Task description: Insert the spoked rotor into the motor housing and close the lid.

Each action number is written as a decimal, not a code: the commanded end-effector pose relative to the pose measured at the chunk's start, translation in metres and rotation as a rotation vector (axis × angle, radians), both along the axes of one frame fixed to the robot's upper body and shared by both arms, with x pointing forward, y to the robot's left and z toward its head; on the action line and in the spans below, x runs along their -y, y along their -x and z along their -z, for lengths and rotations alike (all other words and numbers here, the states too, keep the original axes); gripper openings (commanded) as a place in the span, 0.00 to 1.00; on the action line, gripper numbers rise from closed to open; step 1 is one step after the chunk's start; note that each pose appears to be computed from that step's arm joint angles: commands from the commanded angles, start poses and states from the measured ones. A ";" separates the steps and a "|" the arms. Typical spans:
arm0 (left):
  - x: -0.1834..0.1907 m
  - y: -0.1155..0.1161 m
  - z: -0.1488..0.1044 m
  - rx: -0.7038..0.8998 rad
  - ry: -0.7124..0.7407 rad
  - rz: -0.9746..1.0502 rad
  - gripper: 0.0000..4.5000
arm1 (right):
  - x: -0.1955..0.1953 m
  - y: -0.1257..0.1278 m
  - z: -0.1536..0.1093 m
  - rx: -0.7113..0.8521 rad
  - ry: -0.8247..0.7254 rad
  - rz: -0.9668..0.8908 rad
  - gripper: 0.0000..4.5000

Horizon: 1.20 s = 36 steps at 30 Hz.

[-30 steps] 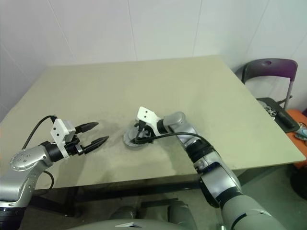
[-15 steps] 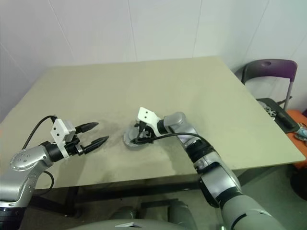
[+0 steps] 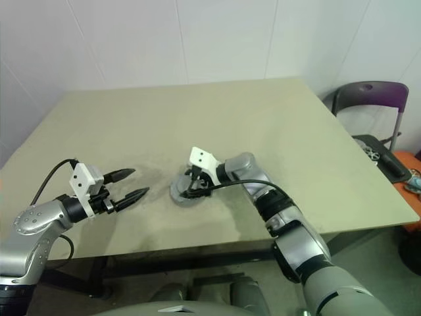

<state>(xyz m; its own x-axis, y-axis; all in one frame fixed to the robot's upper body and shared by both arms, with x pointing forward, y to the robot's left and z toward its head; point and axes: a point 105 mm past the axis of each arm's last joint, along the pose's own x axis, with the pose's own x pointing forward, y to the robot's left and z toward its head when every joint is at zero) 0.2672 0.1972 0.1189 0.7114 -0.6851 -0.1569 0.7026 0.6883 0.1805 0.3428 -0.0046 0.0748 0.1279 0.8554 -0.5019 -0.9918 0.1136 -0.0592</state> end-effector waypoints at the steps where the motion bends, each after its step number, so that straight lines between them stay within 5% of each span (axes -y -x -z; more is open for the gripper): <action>1: 0.000 -0.001 -0.016 0.059 0.000 0.006 0.81 | 0.006 -0.005 -0.003 0.032 0.023 0.006 0.78; 17: 0.012 -0.003 -0.007 -0.017 0.060 0.023 0.81 | 0.008 -0.003 0.006 0.030 0.052 0.006 0.78; 28: 0.045 -0.024 0.012 -0.106 0.098 0.063 0.00 | 0.007 -0.003 0.005 0.032 0.053 0.003 0.78; 36: 0.057 -0.027 0.036 -0.244 0.065 0.080 0.00 | 0.007 -0.004 0.004 0.035 0.059 0.002 0.78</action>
